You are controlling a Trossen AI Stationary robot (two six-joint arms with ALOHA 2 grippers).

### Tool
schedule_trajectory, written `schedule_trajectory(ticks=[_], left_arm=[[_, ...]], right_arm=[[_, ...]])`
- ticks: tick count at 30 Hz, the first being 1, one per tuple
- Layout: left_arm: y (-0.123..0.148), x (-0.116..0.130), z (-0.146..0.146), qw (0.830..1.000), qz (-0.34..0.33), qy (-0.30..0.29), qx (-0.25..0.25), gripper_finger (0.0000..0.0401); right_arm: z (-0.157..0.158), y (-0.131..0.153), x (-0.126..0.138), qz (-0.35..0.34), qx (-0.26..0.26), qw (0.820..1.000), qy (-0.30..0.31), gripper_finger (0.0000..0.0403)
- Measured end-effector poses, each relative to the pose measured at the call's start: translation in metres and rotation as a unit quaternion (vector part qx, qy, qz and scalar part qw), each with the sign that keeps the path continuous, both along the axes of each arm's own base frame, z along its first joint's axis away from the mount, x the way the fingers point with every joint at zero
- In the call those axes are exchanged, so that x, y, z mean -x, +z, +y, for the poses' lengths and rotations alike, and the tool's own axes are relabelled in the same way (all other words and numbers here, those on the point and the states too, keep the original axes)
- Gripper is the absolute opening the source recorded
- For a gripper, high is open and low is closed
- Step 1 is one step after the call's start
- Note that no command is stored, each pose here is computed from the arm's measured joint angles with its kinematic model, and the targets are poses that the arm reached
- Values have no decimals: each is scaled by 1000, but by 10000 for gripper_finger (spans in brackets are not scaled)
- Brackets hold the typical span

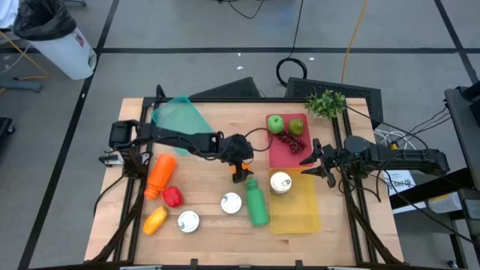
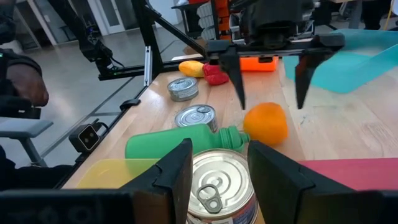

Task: Pick & Place Food Item
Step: Put the orange into the pink bin

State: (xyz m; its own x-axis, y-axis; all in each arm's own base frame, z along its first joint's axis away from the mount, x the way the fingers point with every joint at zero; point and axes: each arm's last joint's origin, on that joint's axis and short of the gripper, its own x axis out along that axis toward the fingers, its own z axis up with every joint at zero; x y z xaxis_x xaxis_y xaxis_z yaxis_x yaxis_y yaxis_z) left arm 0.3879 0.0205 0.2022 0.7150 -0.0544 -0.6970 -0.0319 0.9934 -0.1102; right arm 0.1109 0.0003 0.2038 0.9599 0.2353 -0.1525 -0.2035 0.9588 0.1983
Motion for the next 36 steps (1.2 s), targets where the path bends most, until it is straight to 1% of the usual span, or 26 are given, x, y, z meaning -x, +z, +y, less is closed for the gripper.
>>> schedule_trajectory(ticks=[1,3,5,7,10,12,14,17,19,20,22,27,32,34,36], left_arm=[[-1,0,-2,1000,5,5,-1,374],[-3,3,-5,999,23,36,-13,374],[-6,7,-6,994,51,87,-30,374],[-5,15,-6,987,81,137,-30,374],[2,19,-6,976,110,190,10,374],[6,22,-8,969,130,206,40,374],[8,21,-12,971,133,192,55,374],[7,23,-19,980,149,127,39,374],[7,22,-23,986,144,77,20,374],[7,22,-25,988,144,59,12,374],[7,22,-29,989,144,44,10,374],[5,22,-38,988,148,30,15,374],[-3,22,-49,982,170,70,53,374],[-5,23,-53,979,176,85,52,374],[-9,22,-55,978,180,96,39,374]], right_arm=[[0,0,0,0,0,1000,0,141],[0,0,0,0,0,1000,0,141],[0,0,0,0,0,1000,0,141],[0,0,0,0,0,1000,0,141],[0,0,0,0,0,1000,0,141],[0,0,0,0,0,1000,0,141],[0,0,0,0,2,1000,0,141],[0,0,0,2,3,1000,0,141],[0,0,0,2,3,1000,0,141],[0,0,0,2,3,1000,0,141],[0,-1,-1,3,1,1000,0,141],[0,-1,-1,3,0,1000,0,141],[0,0,-1,3,0,1000,0,141],[0,-1,-1,2,1,1000,0,141],[0,0,-1,2,1,1000,0,141]])
